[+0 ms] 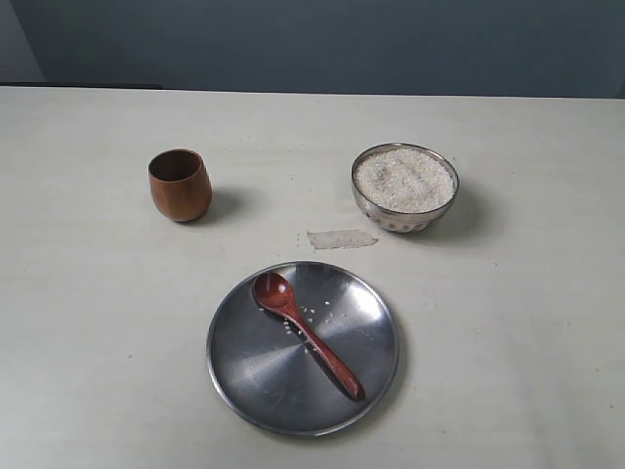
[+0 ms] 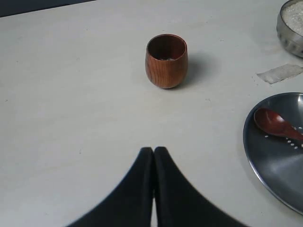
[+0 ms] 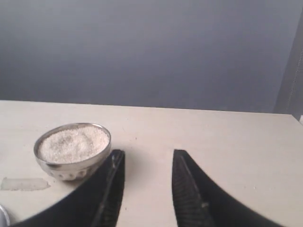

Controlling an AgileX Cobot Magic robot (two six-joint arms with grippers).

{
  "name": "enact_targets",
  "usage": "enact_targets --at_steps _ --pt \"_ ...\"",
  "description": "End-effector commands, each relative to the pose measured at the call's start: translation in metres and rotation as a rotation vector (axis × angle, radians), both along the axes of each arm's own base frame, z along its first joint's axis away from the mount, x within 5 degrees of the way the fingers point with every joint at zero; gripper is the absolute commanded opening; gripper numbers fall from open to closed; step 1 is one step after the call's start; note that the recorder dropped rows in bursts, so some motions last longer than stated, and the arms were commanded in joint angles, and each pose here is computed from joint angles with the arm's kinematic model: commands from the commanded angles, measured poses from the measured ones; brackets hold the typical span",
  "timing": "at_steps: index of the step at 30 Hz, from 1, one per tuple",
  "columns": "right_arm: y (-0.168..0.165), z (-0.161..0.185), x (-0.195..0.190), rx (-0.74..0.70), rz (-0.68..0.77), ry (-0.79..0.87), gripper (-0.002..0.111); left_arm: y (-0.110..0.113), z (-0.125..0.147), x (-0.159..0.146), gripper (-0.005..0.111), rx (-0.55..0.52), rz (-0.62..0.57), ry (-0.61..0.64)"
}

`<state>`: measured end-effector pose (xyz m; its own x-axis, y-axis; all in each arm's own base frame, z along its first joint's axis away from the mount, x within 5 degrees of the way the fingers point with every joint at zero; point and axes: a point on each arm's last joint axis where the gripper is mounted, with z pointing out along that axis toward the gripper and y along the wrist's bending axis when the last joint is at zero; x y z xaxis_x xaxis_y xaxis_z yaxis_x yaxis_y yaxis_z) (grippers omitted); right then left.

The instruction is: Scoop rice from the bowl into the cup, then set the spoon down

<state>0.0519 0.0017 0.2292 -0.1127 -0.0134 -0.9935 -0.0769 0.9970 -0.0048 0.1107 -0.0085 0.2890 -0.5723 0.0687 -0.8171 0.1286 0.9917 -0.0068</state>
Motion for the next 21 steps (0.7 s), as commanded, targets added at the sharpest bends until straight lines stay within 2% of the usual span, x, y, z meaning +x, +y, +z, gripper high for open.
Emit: enact_targets --at_steps 1,10,21 --pt "-0.001 -0.016 0.002 -0.059 -0.011 0.036 0.034 -0.001 0.002 0.001 0.000 -0.001 -0.005 -0.009" --pt "-0.002 -0.030 0.001 -0.027 -0.020 0.144 0.034 -0.001 0.002 0.001 0.000 -0.001 -0.005 -0.009" --pt "0.000 -0.033 0.001 0.004 -0.013 0.153 0.034 -0.001 0.002 0.001 0.000 -0.001 -0.005 -0.009"
